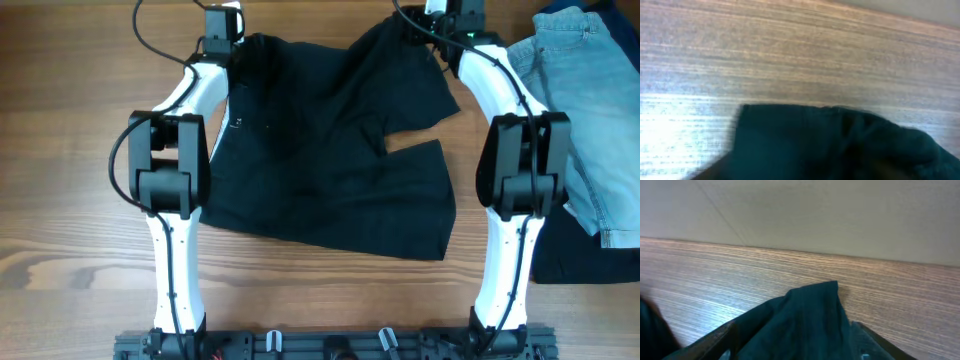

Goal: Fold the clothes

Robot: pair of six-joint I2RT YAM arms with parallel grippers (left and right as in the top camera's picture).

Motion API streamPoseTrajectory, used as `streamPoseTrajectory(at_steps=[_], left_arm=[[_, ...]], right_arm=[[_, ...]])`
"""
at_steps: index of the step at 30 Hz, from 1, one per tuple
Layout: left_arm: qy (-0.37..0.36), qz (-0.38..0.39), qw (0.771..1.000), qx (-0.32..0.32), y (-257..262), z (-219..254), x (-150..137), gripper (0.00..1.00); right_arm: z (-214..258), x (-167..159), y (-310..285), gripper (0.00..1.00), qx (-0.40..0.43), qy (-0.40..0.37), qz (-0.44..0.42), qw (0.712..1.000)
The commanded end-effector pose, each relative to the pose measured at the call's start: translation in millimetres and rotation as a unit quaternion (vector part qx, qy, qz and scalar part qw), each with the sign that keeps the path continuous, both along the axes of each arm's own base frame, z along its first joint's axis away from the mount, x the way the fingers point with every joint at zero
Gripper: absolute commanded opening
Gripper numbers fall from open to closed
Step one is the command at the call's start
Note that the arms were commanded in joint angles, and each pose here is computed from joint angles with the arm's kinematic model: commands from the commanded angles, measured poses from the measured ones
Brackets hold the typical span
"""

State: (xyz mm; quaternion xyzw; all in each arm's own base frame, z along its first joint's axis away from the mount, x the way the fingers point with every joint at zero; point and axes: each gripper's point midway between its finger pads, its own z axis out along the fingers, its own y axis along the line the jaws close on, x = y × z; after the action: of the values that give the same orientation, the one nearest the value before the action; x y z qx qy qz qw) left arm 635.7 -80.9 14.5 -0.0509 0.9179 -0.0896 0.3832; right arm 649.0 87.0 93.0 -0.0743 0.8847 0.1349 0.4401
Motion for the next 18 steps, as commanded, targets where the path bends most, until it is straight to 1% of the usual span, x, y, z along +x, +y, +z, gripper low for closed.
streamPoseTrajectory(at_steps=[1,2,3,4,5,8,9,10,15,18], left_arm=[[-0.016,0.000,1.000,-0.001,-2.5,-1.9,8.5,0.28],[-0.020,0.003,1.000,-0.007,-4.7,2.6,11.0,0.21],[-0.024,0.002,1.000,-0.009,-6.8,6.5,13.0,0.15],[-0.029,0.000,1.000,-0.011,-10.1,10.4,14.9,0.11],[-0.033,-0.001,0.999,-0.014,-14.6,14.7,16.6,0.09],[-0.034,-0.002,0.999,-0.020,-22.5,16.9,16.5,0.09],[-0.029,-0.004,0.999,-0.019,-24.8,15.2,14.7,0.08],[-0.027,-0.004,0.999,-0.019,-24.9,14.4,14.0,0.08],[-0.024,0.004,1.000,-0.014,-18.7,13.0,13.8,0.08],[-0.024,0.006,1.000,-0.014,-14.8,13.1,14.5,0.08]], right_arm=[[-17.1,7.4,4.0,0.53,0.001,0.004,-0.018,1.000],[-15.8,8.9,4.4,0.45,0.006,0.001,-0.021,1.000],[-13.2,11.3,4.6,0.35,0.014,-0.004,-0.026,1.000],[-10.3,14.6,3.5,0.33,0.020,-0.012,-0.035,0.999],[-9.5,19.0,2.5,0.33,0.027,-0.021,-0.045,0.998],[-13.3,23.9,5.0,0.42,0.032,-0.032,-0.047,0.998],[-22.8,23.7,7.2,0.48,0.036,-0.024,-0.050,0.998],[-31.3,22.8,8.4,0.50,0.035,-0.018,-0.050,0.998],[-59.7,14.2,9.0,0.68,0.032,0.020,-0.051,0.998],[-62.2,12.0,10.9,0.70,0.030,0.026,-0.049,0.998]])
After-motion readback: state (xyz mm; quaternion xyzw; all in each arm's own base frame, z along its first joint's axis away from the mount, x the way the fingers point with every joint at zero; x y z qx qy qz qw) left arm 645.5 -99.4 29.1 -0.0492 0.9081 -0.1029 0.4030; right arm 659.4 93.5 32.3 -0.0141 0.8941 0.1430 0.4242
